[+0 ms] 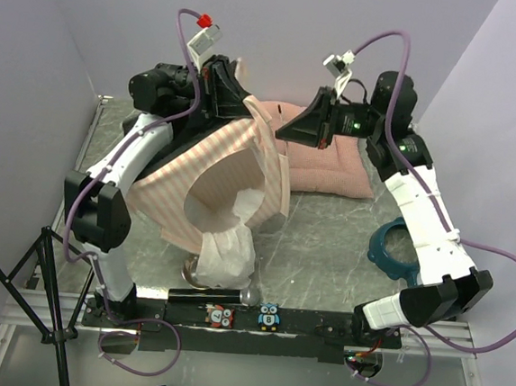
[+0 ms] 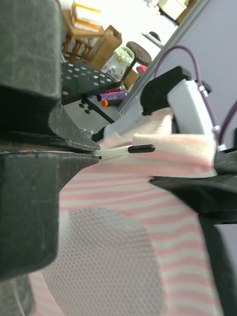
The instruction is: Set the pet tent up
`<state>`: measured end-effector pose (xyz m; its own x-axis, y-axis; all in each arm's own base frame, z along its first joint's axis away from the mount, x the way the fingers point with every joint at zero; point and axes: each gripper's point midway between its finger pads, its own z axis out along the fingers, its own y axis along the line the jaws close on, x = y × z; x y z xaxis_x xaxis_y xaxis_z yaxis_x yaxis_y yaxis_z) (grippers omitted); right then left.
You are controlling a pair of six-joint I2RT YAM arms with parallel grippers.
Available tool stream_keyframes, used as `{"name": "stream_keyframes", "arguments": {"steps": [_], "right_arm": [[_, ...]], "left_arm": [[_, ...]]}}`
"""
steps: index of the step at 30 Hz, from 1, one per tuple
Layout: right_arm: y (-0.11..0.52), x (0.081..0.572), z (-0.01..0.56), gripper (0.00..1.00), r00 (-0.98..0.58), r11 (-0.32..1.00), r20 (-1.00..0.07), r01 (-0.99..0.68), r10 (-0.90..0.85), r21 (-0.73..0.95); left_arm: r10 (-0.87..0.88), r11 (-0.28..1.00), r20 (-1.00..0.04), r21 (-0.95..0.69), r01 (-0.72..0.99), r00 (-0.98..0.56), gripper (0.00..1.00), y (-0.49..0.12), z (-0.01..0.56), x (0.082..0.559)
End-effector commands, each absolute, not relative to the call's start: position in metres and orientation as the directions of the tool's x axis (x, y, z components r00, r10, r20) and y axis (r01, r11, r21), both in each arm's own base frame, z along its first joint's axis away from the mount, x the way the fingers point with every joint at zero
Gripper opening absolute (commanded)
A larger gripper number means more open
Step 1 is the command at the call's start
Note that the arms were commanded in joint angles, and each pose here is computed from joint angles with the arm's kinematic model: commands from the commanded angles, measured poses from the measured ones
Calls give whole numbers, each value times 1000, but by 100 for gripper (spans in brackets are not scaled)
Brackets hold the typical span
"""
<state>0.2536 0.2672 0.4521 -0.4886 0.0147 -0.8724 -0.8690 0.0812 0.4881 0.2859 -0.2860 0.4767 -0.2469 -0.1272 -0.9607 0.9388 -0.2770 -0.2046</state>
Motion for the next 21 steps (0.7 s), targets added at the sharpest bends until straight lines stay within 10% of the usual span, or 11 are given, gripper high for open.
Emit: {"name": "stream_keyframes", "arguments": {"steps": [1,21], "right_arm": [[261,219,413,0,-705,21,-703,-707,-95,707],[273,206,369,0,-742,2,-639,-653,-202,757]], "left_arm": [[-381,-215,-899,-139,967,-214,1,-269,548,296],[-417,-216,-865,-204,955,-279,1,-269,562,301]]}}
